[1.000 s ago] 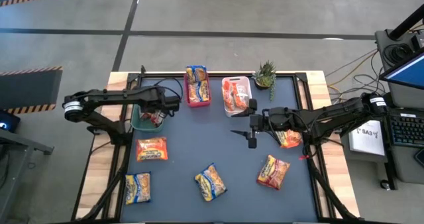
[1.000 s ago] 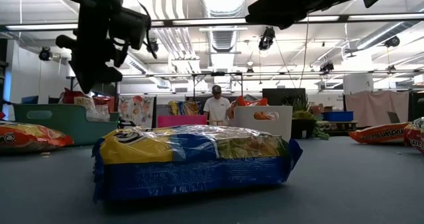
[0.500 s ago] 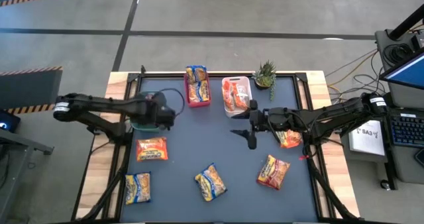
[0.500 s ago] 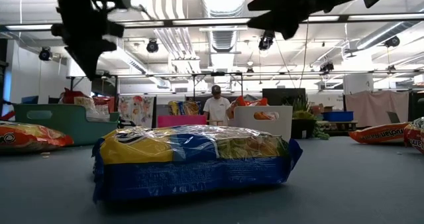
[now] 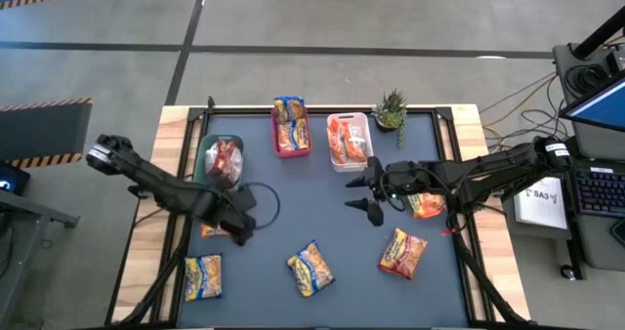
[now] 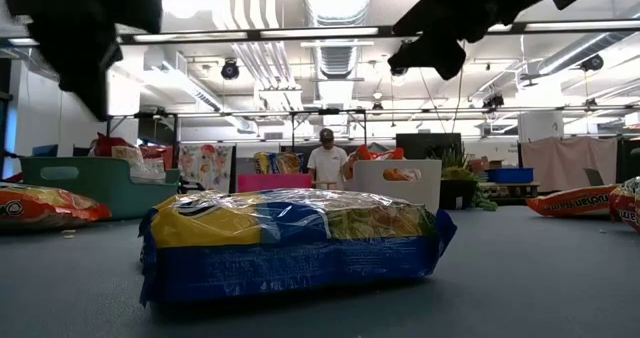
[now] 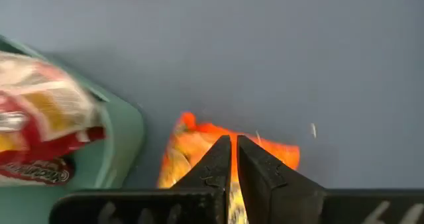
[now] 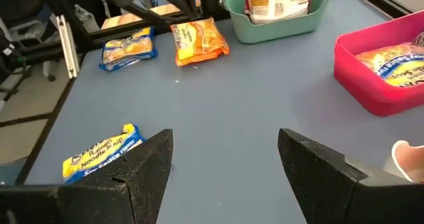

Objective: Sort Maruchan noodles
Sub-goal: Put the orange noodle pack into the white bin

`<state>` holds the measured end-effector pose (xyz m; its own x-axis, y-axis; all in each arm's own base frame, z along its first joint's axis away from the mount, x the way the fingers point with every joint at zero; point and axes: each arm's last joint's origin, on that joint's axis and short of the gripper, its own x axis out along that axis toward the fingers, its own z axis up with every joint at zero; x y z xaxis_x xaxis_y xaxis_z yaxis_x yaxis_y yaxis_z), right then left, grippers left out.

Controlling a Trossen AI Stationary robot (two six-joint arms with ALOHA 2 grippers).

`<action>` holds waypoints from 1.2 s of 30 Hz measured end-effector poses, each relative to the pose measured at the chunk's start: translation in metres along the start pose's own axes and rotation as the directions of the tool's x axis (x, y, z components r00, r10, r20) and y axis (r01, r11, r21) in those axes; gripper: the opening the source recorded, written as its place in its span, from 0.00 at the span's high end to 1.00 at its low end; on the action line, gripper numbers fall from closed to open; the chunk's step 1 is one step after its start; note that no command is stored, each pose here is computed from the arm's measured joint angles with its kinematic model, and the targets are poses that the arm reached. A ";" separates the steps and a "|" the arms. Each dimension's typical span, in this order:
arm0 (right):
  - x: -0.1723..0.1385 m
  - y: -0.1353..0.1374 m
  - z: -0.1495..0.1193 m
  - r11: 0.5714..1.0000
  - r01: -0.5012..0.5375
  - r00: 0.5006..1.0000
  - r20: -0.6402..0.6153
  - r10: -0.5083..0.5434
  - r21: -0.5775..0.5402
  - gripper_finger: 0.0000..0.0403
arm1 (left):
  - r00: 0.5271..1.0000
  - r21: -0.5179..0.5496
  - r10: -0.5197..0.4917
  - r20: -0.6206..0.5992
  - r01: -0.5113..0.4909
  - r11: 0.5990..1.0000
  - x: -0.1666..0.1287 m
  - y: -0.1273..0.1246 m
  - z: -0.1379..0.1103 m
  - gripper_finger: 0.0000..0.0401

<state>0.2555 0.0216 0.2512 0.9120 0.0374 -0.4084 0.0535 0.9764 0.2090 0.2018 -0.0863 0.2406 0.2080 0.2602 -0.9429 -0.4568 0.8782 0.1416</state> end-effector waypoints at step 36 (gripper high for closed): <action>0.000 -0.002 -0.006 0.993 0.014 0.999 -0.037 -0.019 -0.116 0.35 | 0.961 0.396 0.248 -0.123 -0.181 0.900 0.068 -0.067 -0.066 0.58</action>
<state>0.2534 0.0212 0.2457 0.8950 0.0273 -0.4452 0.0187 0.9950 0.0984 0.1897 -0.1544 0.1475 -0.0193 0.4183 -0.9081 -0.1064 0.9023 0.4178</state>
